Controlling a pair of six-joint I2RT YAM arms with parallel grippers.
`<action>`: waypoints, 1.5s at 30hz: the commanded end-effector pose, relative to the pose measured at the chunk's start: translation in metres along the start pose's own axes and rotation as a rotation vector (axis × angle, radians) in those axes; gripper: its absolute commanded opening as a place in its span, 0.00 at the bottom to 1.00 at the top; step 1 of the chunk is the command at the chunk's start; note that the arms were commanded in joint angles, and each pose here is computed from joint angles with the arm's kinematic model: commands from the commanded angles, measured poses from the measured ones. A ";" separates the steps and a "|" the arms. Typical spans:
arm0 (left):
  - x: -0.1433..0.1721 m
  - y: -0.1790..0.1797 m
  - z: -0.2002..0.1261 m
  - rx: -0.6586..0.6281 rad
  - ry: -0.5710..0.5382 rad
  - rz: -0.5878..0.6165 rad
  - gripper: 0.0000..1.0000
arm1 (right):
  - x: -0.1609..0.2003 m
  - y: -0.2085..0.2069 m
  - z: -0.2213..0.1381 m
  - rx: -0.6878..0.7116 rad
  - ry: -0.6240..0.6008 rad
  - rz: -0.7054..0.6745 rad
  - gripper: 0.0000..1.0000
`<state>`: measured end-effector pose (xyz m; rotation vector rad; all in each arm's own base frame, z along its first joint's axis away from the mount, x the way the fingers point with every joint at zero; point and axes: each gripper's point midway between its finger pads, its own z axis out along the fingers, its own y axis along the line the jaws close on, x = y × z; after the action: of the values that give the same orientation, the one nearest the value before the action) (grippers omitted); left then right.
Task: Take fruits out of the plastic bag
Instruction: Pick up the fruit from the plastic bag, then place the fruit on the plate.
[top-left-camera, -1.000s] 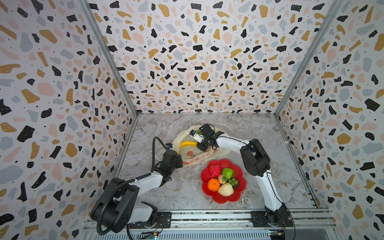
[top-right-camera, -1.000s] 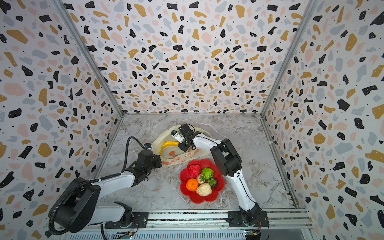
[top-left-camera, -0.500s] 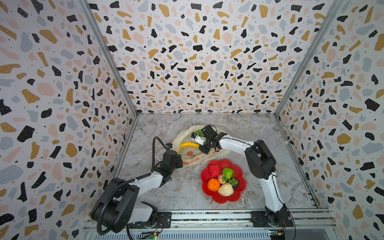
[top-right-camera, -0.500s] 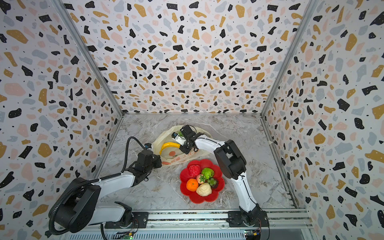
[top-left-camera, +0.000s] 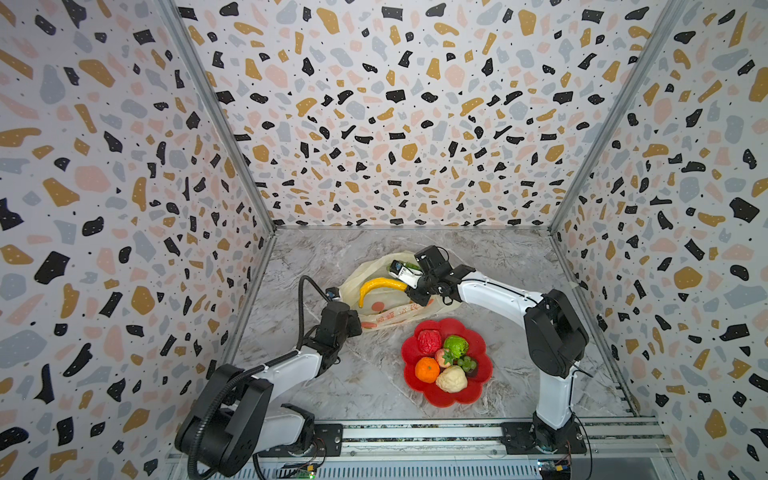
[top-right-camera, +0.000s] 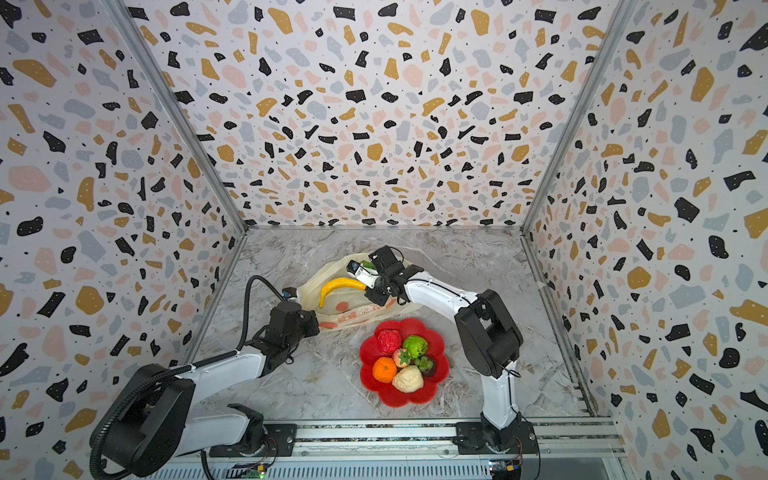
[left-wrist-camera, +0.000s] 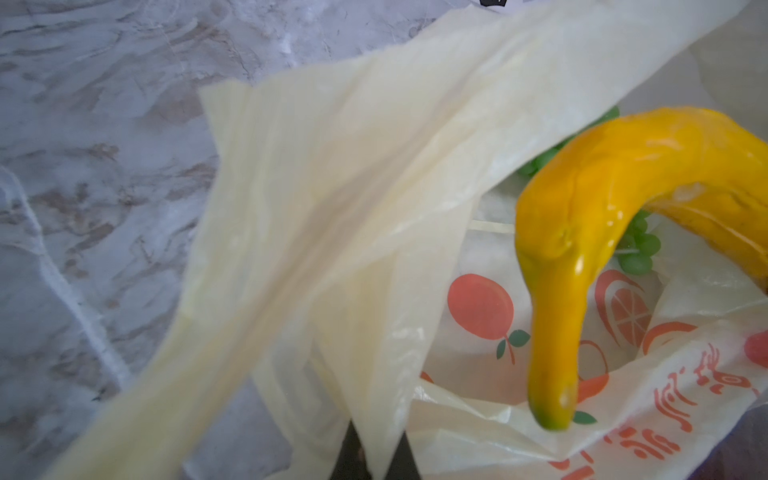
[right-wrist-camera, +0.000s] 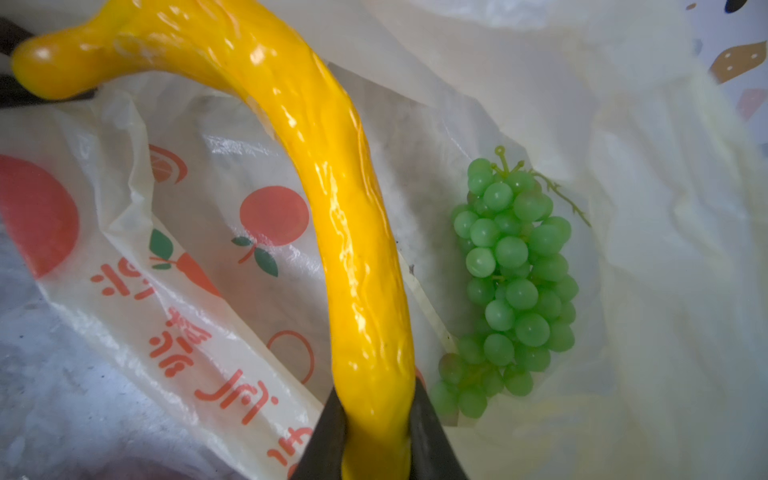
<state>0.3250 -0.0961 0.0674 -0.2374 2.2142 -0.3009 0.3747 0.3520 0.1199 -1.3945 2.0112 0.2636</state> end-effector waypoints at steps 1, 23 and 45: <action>-0.009 0.006 -0.002 -0.022 -0.045 -0.021 0.02 | -0.015 -0.009 -0.034 0.054 -0.030 0.087 0.09; -0.008 0.013 -0.004 -0.030 -0.048 -0.045 0.02 | 0.098 0.037 -0.151 0.197 0.074 0.650 0.04; 0.003 0.005 0.008 0.009 0.007 -0.053 0.02 | 0.220 0.087 -0.185 0.306 0.289 1.057 0.04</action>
<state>0.3223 -0.0917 0.0531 -0.2806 2.2460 -0.3171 0.1851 0.1400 0.1075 -0.1581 2.7031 0.2370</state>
